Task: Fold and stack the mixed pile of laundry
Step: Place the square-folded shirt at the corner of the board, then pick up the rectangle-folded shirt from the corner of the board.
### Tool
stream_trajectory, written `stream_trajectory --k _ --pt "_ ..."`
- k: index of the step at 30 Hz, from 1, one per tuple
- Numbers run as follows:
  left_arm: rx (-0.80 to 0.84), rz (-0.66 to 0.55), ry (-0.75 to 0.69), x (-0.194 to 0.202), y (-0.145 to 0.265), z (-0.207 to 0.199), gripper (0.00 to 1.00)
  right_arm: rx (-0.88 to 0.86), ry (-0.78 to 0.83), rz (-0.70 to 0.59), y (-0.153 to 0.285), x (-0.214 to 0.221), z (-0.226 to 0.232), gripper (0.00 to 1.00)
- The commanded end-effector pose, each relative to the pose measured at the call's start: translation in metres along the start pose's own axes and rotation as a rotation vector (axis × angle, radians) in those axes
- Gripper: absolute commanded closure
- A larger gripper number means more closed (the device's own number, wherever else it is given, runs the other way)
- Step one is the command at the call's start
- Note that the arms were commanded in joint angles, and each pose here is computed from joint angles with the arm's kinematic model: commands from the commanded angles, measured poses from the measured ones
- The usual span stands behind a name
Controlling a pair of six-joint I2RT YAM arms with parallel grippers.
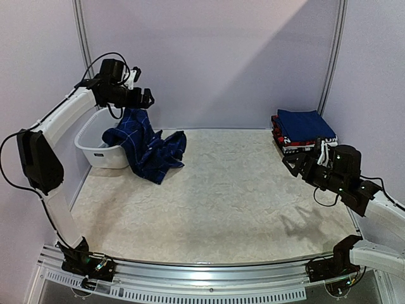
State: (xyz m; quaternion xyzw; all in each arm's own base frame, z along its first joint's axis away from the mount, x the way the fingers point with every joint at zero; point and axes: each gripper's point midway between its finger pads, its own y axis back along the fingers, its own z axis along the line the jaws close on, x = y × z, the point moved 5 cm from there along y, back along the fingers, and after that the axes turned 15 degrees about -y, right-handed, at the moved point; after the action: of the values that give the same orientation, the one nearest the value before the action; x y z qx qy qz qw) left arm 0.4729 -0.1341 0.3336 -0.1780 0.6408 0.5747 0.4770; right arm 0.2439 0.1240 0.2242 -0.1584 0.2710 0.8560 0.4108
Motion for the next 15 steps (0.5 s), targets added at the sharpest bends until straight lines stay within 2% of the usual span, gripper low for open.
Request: stream_trajectory --k 1,4,7,12,15 --pt "-0.173 0.049 0.075 0.007 -0.004 0.040 0.09 -0.015 0.007 0.001 0.000 0.000 0.005 0.01" --pt "-0.141 0.108 0.077 0.027 -0.022 0.037 0.16 -0.015 0.004 0.000 -0.001 0.000 0.004 0.01" --pt "-0.137 0.147 0.079 0.042 -0.034 0.035 0.17 -0.016 0.005 0.008 -0.001 0.001 0.004 0.01" --pt "-0.163 0.172 0.076 0.045 -0.053 0.041 0.18 -0.014 0.003 0.015 -0.001 0.003 0.002 0.01" --pt "-0.174 0.197 0.092 0.046 -0.070 0.047 0.22 -0.014 0.002 0.013 0.000 0.003 0.001 0.01"
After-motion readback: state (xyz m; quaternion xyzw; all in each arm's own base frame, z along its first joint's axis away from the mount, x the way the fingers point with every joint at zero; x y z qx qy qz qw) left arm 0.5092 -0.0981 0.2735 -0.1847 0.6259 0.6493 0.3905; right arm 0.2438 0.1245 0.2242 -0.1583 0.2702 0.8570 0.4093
